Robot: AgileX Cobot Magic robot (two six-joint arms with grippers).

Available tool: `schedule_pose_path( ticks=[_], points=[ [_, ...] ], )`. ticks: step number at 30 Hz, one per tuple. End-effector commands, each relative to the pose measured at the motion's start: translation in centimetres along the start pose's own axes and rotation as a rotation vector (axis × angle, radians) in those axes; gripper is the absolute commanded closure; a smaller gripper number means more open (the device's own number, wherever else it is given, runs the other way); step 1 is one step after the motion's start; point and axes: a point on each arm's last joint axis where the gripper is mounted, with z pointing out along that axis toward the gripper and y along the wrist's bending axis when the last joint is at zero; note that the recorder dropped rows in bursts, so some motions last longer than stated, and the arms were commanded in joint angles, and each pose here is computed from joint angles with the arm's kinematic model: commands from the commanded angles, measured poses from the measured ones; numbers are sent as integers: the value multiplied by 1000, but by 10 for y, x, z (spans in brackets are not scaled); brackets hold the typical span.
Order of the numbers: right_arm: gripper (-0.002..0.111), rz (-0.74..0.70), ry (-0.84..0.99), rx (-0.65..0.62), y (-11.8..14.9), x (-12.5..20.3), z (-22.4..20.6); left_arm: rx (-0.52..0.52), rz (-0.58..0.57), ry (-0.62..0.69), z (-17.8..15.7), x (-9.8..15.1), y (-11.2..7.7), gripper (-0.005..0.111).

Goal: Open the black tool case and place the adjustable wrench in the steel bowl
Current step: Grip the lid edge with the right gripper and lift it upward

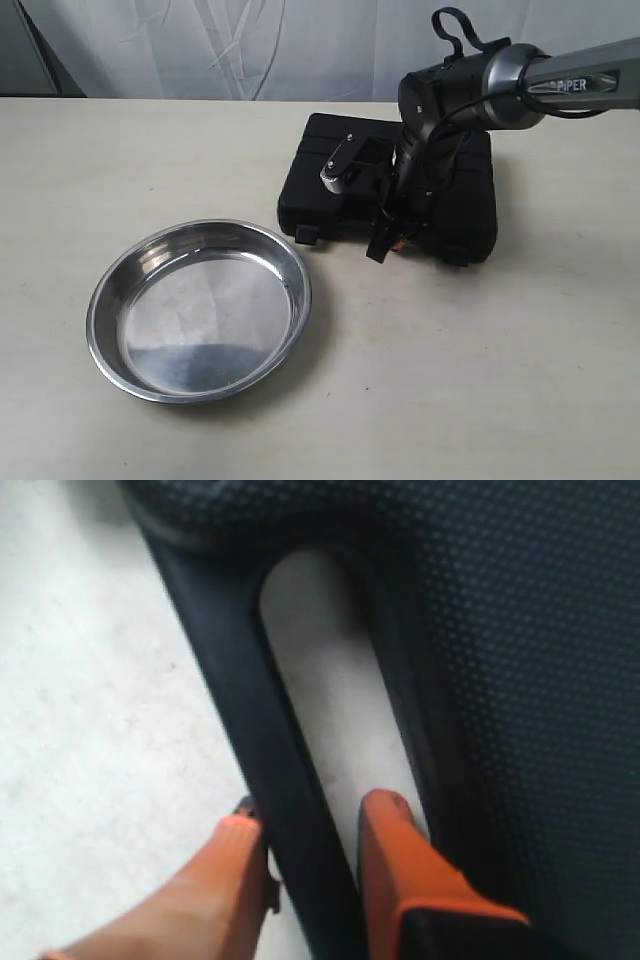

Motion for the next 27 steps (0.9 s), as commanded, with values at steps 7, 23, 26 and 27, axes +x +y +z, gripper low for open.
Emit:
schedule_pose_path(
  ticks=[7,23,26,27],
  points=[
    [91,41,25,-40,3,2,-4,4,-4,-7,0,-1,0,106],
    [109,124,15,-121,11,1,-24,4,-4,-5,0,-1,0,106],
    [109,128,19,-124,11,2,-27,4,-4,-5,0,-1,0,106],
    [109,134,17,-123,11,2,-29,4,-4,-5,0,-1,0,106]
  ],
)
